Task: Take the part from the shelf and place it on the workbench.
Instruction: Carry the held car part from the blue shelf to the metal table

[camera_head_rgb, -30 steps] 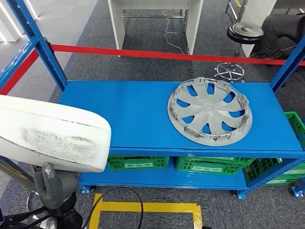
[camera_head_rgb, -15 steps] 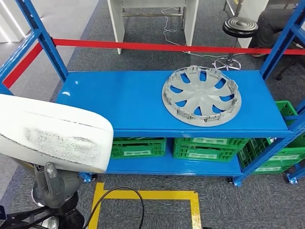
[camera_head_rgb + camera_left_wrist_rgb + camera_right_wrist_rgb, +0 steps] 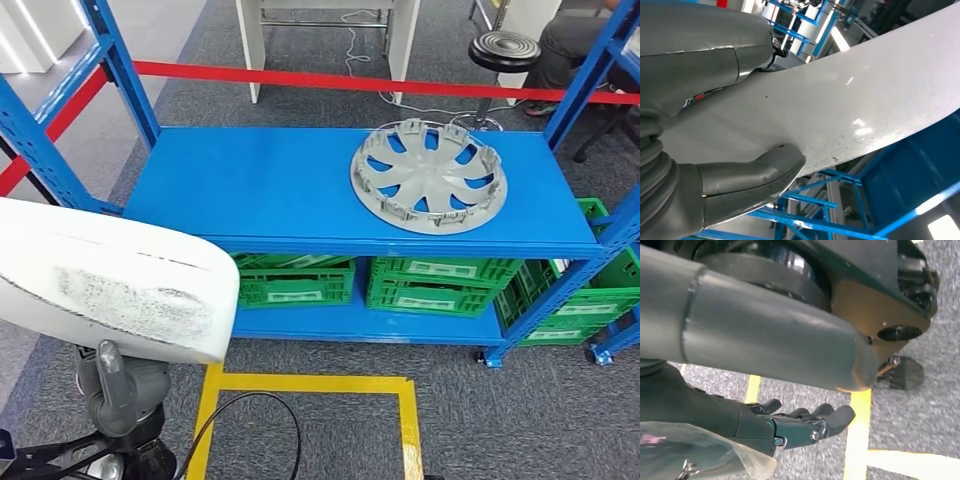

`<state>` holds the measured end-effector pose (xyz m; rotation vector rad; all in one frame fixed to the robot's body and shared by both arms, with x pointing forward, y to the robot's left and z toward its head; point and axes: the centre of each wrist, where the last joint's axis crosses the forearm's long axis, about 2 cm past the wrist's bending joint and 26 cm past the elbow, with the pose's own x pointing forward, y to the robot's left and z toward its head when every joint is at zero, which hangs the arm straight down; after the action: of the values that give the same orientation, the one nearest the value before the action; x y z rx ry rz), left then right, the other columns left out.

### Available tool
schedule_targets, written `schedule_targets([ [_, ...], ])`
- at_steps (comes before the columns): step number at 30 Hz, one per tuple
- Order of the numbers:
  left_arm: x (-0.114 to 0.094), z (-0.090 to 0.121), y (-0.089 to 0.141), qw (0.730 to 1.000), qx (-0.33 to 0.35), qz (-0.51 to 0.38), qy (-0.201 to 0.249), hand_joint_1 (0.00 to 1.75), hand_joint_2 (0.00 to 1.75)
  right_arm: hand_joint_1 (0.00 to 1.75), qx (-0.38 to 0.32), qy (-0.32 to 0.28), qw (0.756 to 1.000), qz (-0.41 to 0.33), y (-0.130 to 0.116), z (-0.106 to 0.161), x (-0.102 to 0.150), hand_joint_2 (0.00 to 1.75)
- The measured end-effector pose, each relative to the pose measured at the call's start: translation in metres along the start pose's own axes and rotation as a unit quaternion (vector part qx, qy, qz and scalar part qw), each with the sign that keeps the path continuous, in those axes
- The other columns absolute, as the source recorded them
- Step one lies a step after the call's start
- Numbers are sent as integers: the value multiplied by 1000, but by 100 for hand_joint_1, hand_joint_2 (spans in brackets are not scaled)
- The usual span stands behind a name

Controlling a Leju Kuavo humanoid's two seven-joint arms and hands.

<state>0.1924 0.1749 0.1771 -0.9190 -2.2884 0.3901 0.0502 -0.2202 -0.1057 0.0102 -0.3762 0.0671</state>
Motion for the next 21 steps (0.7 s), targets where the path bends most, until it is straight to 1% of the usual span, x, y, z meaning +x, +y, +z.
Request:
schedule_targets([
  [9,-1,1,1,1000,1,-6,6,175,175,0,-6,1,1000,2,-1,0,0,0],
  [14,-2,3,3,999,-2,-33,15,175,175,0,-7,3,1000,8,-1,0,0,0],
  [21,-3,6,6,999,-1,-47,24,175,175,0,-5,5,1000,16,-1,0,-1,0],
])
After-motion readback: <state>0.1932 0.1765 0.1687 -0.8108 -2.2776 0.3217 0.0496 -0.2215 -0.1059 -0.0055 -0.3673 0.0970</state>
